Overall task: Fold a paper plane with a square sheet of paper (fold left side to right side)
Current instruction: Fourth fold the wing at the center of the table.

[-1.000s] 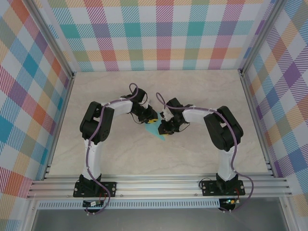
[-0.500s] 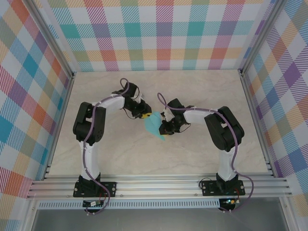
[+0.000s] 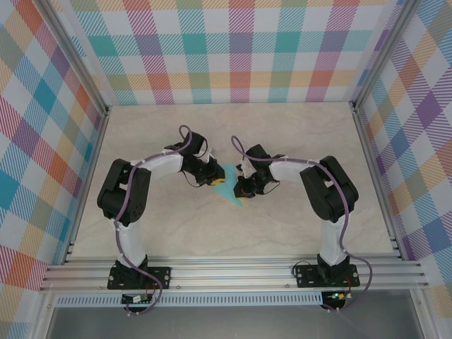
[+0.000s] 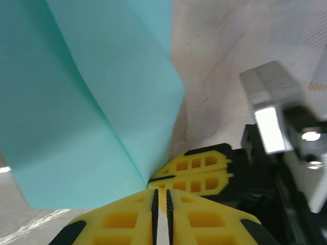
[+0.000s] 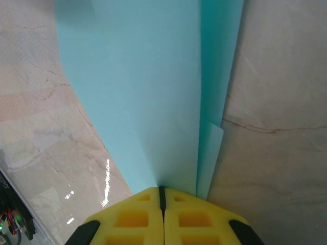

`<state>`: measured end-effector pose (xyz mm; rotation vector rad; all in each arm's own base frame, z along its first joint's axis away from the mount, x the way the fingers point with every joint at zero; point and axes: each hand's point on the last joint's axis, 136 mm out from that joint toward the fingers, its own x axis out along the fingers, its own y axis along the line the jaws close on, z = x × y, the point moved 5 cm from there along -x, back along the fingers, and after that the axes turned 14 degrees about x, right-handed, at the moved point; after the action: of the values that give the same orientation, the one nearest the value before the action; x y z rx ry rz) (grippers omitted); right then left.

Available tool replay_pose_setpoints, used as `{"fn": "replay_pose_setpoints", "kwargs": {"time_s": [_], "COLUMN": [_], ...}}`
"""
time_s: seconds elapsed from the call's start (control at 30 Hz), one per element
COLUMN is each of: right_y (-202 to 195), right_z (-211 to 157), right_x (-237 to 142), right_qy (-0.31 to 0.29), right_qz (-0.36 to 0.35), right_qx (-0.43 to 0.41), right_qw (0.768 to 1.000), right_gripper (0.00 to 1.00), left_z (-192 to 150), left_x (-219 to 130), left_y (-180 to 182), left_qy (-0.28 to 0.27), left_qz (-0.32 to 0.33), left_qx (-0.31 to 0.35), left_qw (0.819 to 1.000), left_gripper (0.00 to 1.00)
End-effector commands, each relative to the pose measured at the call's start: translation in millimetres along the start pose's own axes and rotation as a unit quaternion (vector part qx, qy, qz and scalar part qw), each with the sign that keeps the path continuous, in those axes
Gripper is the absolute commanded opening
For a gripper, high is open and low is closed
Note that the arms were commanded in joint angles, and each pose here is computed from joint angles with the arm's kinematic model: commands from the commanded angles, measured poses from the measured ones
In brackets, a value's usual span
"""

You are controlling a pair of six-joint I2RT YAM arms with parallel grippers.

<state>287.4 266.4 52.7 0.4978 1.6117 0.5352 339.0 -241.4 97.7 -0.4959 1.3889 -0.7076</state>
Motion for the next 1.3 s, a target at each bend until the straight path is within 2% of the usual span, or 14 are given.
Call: {"fn": "replay_pose_setpoints", "kwargs": {"time_s": [0.0, 0.6, 0.97, 1.27], "right_y": [-49.8, -48.6, -51.7, -55.7], "right_z": [-26.8, -27.4, -28.7, -33.1], "right_x": [24.2, 21.6, 20.0, 17.8], "right_qy": [0.054, 0.057, 0.056, 0.059], "right_qz": [-0.100, -0.104, -0.117, -0.128], "right_qx": [0.058, 0.051, 0.048, 0.044], "right_qw": [0.992, 0.992, 0.990, 0.989], "right_gripper": [0.04, 0.03, 0.02, 0.02], "left_z": [-3.1, 3.7, -0.5, 29.5], "left_x": [11.9, 38.9, 49.9, 28.4], "left_y": [-11.9, -1.0, 29.0, 54.4], "left_qy": [0.001, 0.013, 0.041, 0.016], "left_qz": [-0.024, -0.013, 0.048, 0.068], "left_qx": [-0.002, -0.012, -0.021, -0.020], "left_qw": [1.000, 1.000, 0.998, 0.997], "left_gripper": [0.13, 0.08, 0.08, 0.08]}}
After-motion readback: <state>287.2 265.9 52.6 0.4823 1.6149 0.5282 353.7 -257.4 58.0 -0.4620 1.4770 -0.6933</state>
